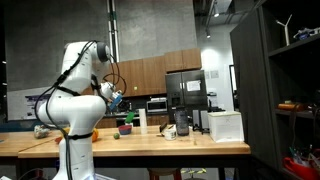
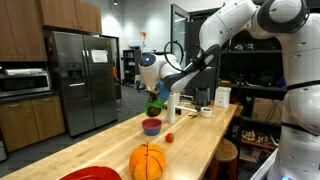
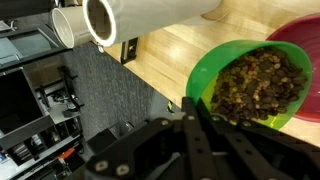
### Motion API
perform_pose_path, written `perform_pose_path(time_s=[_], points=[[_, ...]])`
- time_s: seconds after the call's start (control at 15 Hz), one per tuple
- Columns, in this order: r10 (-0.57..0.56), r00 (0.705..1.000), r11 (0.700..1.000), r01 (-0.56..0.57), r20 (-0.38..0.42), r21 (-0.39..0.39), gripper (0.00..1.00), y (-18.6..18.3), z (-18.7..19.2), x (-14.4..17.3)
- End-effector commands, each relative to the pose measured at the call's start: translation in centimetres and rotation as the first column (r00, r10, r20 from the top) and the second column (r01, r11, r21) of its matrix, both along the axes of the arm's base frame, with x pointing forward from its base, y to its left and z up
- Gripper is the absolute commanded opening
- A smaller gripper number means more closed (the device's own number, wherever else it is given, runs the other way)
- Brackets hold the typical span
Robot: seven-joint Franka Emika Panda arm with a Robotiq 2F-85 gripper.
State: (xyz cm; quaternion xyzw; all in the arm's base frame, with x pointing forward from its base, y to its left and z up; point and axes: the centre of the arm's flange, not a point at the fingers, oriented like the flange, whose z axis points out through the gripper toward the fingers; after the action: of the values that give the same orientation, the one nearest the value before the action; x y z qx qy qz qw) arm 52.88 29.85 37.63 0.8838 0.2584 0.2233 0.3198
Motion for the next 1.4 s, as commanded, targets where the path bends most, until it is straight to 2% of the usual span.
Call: perform_pose_path(time_s=[0.0,0.67,1.33], points=[[-0.016,0.998,0.998,0.019,0.056,-0.063,0.01,0.3,0.2,-2.0],[-0.025,0.992,0.981,0.048,0.126,-0.186,0.01,2.5,-1.3,-4.1],[0.019,0.986,0.961,0.029,0.167,-0.276,0.01,5.4,-2.6,-5.3]])
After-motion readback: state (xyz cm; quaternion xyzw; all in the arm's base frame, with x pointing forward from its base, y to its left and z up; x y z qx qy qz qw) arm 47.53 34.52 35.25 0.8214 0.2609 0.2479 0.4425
